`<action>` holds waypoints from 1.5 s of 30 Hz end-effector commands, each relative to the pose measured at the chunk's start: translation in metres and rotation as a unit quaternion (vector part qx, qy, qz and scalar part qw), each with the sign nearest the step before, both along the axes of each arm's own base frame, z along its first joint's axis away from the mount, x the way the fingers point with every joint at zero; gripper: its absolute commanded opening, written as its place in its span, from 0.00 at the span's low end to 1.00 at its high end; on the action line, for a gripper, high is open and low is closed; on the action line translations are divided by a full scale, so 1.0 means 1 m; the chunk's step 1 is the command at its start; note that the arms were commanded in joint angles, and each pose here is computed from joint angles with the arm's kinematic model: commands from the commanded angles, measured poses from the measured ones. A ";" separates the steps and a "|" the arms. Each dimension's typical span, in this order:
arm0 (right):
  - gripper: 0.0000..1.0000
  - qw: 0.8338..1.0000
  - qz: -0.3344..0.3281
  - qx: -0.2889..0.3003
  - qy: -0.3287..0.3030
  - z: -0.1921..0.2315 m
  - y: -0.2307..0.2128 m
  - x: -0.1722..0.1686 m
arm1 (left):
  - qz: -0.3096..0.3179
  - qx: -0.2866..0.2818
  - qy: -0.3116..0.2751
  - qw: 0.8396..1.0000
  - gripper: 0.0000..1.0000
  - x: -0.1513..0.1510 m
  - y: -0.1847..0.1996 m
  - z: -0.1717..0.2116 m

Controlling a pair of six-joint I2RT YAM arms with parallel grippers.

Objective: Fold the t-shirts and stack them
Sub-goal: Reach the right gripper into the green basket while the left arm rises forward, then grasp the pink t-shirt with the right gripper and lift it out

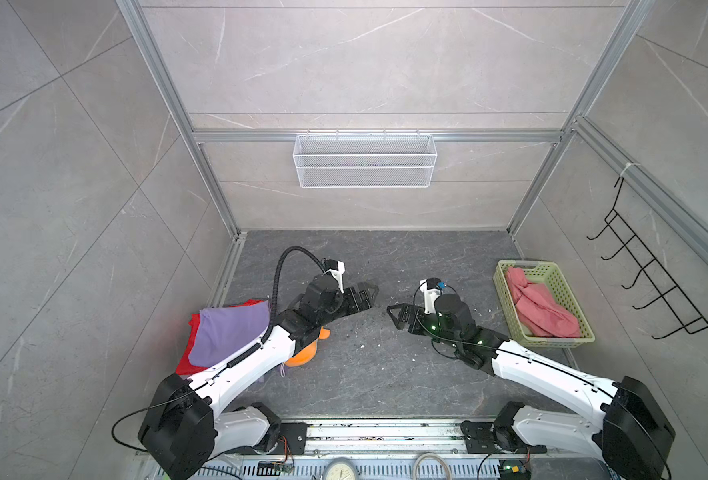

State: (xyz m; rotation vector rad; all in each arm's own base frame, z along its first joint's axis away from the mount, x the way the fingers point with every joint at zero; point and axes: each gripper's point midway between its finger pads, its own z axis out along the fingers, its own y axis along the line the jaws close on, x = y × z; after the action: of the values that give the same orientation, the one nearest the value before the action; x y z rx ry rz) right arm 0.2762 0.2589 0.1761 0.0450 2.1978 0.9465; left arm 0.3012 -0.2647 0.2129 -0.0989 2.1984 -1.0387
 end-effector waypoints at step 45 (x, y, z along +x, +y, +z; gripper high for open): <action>0.70 0.821 -0.479 -0.239 0.196 -0.094 -0.456 0.145 | -0.261 0.037 -0.063 0.963 1.00 0.076 -0.180 0.005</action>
State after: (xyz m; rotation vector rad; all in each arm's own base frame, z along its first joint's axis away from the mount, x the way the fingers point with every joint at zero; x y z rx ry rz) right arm 0.4107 -0.1982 0.0823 1.0722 2.2438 -0.2756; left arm 0.3832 -0.4388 0.2117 0.5624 2.1888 -1.1814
